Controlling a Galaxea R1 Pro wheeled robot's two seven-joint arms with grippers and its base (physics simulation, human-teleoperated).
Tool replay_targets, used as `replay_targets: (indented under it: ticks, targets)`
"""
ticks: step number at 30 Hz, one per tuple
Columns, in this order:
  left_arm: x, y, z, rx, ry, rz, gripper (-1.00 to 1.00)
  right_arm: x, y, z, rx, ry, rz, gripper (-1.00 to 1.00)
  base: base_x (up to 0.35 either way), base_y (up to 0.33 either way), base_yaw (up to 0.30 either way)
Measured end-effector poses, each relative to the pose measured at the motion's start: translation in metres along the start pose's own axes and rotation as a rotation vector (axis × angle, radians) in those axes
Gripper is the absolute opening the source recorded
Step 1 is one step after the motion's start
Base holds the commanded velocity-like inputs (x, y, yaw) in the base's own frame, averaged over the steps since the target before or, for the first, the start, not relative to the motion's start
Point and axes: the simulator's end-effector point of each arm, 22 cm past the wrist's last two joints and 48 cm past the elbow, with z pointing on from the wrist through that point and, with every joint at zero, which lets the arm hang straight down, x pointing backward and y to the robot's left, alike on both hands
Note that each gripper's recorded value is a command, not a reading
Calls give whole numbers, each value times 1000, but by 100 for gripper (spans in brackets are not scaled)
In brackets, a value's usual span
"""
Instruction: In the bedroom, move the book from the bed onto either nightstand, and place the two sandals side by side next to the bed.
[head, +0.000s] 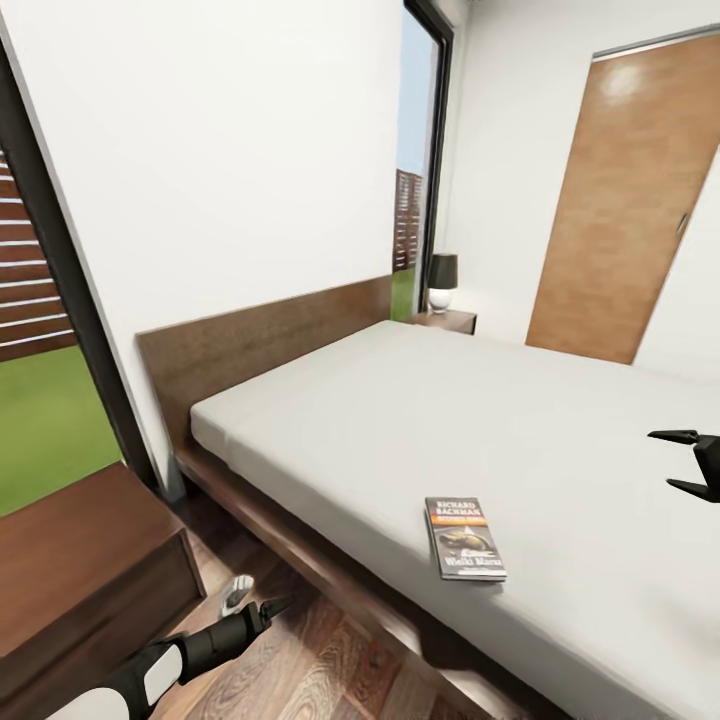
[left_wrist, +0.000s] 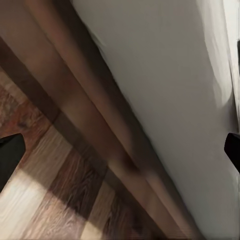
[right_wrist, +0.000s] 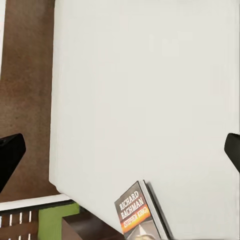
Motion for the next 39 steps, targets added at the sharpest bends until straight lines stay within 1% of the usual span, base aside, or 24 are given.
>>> replay_targets:
  ticks: [5,6,7,10,14,15,18,19,20,24,28,39]
  targets:
    - [0,-10,0,47,1,0,100,0,0,0,-2,0,0,100,0,0,-254]
    - [0,-13,0,61,2,0,100,0,0,0,-2,0,0,100,0,0,-254]
    - [1,-19,-1,88,3,0,100,0,0,0,-2,0,0,100,0,0,-254]
    - [1,-29,-2,134,3,0,100,0,0,0,-3,0,1,100,0,0,-251]
    - [1,-35,-3,162,4,-5,100,0,1,0,-5,-1,2,100,0,0,-240]
    - [1,-36,-3,162,4,-5,100,0,1,0,-5,-1,2,100,0,0,-226]
    - [4,-38,-3,172,16,-28,100,1,2,1,-9,1,3,100,0,0,-217]
    - [5,-38,-3,174,21,-38,100,1,2,1,-9,1,3,100,0,0,-200]
    - [7,-40,-2,177,32,-57,100,1,3,2,-11,2,4,100,0,0,-193]
    - [12,-44,0,187,50,-92,100,2,4,3,-15,3,5,100,0,0,-146]
    - [14,-46,2,192,55,-108,100,3,5,4,-17,6,4,100,0,0,-56]
    - [9,-50,3,207,28,-137,100,5,6,6,-18,10,4,100,0,0,-11]
